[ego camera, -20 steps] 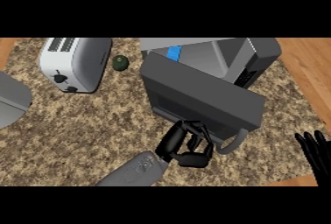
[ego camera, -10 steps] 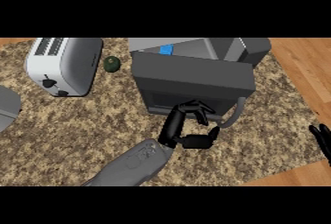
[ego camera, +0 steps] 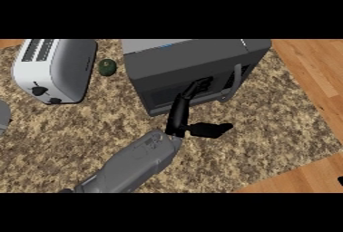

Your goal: Pick up the milk, place it into the microwave and close the microwave

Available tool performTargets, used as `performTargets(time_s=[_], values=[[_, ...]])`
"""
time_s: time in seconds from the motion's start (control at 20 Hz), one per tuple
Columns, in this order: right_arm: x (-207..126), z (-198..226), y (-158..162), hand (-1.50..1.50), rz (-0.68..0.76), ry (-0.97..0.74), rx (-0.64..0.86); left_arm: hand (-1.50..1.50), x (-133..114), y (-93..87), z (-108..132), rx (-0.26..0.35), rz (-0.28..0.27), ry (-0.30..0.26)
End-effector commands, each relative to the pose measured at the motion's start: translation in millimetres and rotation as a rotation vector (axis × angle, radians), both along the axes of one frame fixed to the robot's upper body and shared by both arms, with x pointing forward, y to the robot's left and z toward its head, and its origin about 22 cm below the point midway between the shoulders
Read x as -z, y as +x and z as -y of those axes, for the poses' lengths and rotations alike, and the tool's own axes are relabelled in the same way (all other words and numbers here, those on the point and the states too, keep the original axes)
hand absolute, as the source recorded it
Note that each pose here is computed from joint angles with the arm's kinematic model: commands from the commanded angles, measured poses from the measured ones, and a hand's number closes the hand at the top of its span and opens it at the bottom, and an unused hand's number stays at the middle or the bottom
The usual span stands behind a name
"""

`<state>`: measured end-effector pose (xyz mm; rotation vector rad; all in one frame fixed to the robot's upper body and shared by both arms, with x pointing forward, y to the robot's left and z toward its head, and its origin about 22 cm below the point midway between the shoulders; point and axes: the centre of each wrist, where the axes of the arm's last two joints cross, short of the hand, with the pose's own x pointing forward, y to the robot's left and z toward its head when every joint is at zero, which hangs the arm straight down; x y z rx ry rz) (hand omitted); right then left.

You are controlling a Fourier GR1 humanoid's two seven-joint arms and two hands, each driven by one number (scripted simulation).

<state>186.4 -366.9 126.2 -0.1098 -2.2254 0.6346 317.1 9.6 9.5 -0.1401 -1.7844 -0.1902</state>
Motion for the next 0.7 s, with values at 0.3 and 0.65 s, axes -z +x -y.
performTargets(time_s=[0.3,0.65], values=[[-29.0,4.1,14.0,1.50,0.081,-0.117,0.040,-1.50,-19.3,17.6,2.0,-0.121,-0.005,-0.071],[-40.6,8.5,24.9,1.50,0.113,-0.137,0.070,-1.50,-24.3,21.1,4.6,-0.120,0.021,-0.090]])
